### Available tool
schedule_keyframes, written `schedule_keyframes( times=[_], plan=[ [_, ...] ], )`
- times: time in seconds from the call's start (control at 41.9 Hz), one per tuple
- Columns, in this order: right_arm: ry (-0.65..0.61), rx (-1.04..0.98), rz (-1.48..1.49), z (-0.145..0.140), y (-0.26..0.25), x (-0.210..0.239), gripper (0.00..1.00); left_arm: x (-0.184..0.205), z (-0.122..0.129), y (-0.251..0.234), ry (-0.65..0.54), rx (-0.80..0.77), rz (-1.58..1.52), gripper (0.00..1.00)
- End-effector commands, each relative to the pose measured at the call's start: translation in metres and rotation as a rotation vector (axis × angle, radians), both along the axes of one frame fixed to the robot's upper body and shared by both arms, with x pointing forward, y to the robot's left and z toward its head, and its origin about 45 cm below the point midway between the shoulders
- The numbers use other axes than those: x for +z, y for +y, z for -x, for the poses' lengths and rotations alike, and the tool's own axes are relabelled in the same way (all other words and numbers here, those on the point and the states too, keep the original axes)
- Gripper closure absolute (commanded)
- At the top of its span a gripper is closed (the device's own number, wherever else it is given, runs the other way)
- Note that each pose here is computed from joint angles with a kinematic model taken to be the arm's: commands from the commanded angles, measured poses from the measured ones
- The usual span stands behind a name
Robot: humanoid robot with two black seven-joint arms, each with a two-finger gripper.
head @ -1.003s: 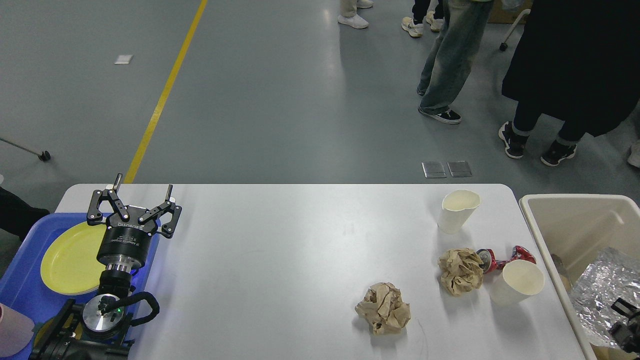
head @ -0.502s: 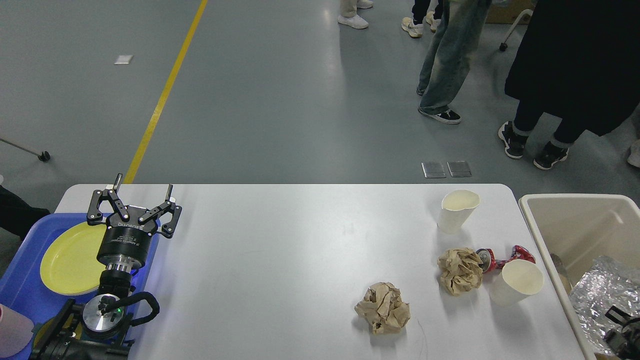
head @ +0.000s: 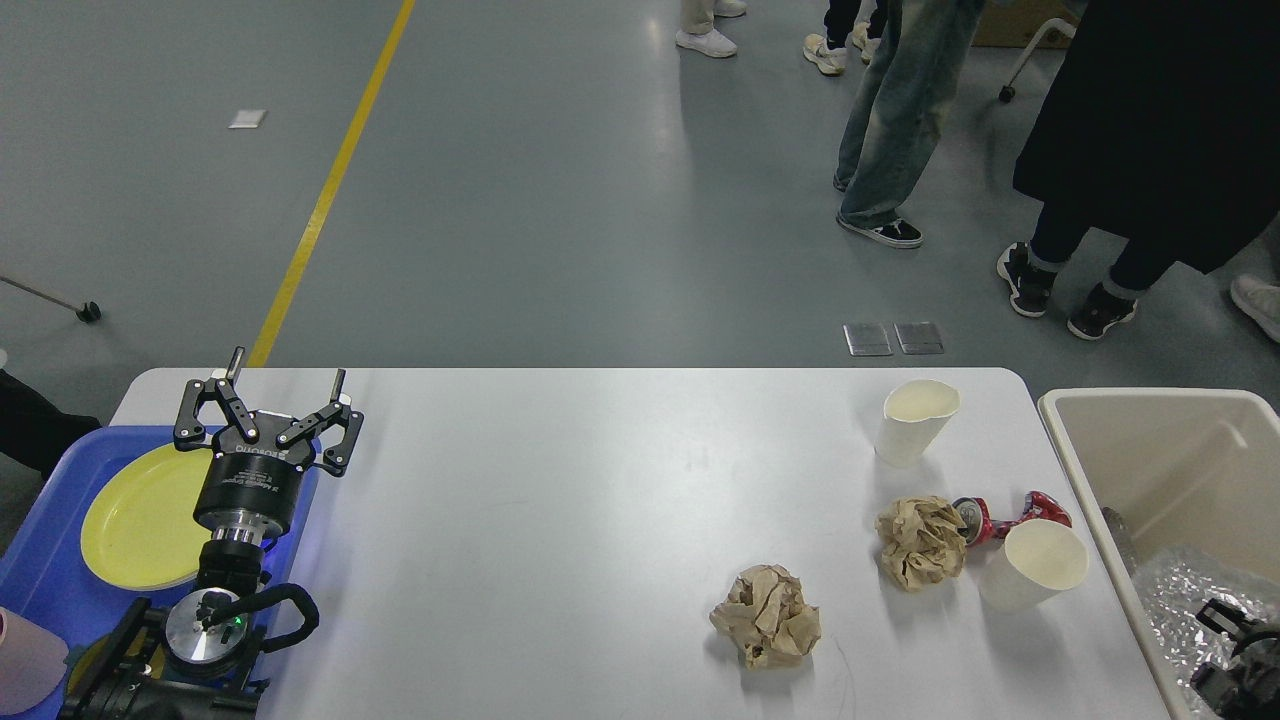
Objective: Tidy desktop
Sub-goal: 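Open the right gripper inside the bin and raise it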
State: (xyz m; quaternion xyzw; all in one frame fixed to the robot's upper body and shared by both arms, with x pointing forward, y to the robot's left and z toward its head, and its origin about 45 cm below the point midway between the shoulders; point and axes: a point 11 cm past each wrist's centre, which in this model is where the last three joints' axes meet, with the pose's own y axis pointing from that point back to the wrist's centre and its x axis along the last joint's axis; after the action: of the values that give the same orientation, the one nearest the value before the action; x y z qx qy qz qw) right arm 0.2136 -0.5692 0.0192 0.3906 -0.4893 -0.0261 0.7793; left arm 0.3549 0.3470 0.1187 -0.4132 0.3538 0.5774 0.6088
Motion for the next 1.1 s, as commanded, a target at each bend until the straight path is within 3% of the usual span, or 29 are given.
schedule_keyframes(
  times=[0.0,0.191,0.239,0.382,0.645,0.812,1.075],
  plan=[
    [0.000,0.001,-0.002,-0.001,0.000,0.000,0.00,0.000,0.000,0.000,0.000,0.000,0.000,0.04],
    [0.025,-0.003,-0.033,-0.002,0.003,-0.001,0.00,0.000,0.000,0.000,0.000,0.000,0.000,0.04],
    [0.041,0.003,-0.055,-0.013,0.004,0.006,0.00,0.000,0.000,0.000,0.000,0.000,0.000,0.04],
    [0.090,-0.012,-0.098,-0.026,-0.012,0.033,0.00,0.000,0.000,0.000,0.000,0.000,0.000,0.04],
    [0.109,0.011,-0.175,-0.082,-0.016,0.115,0.00,0.000,0.000,0.000,0.000,0.000,0.000,0.04],
    [0.239,0.089,-0.265,-0.113,0.018,0.174,0.00,0.000,0.000,0.000,0.000,0.000,0.000,0.04],
    [0.428,0.294,-0.318,-0.149,0.128,0.273,0.00,0.000,0.000,0.000,0.000,0.000,0.000,0.04]
  ],
)
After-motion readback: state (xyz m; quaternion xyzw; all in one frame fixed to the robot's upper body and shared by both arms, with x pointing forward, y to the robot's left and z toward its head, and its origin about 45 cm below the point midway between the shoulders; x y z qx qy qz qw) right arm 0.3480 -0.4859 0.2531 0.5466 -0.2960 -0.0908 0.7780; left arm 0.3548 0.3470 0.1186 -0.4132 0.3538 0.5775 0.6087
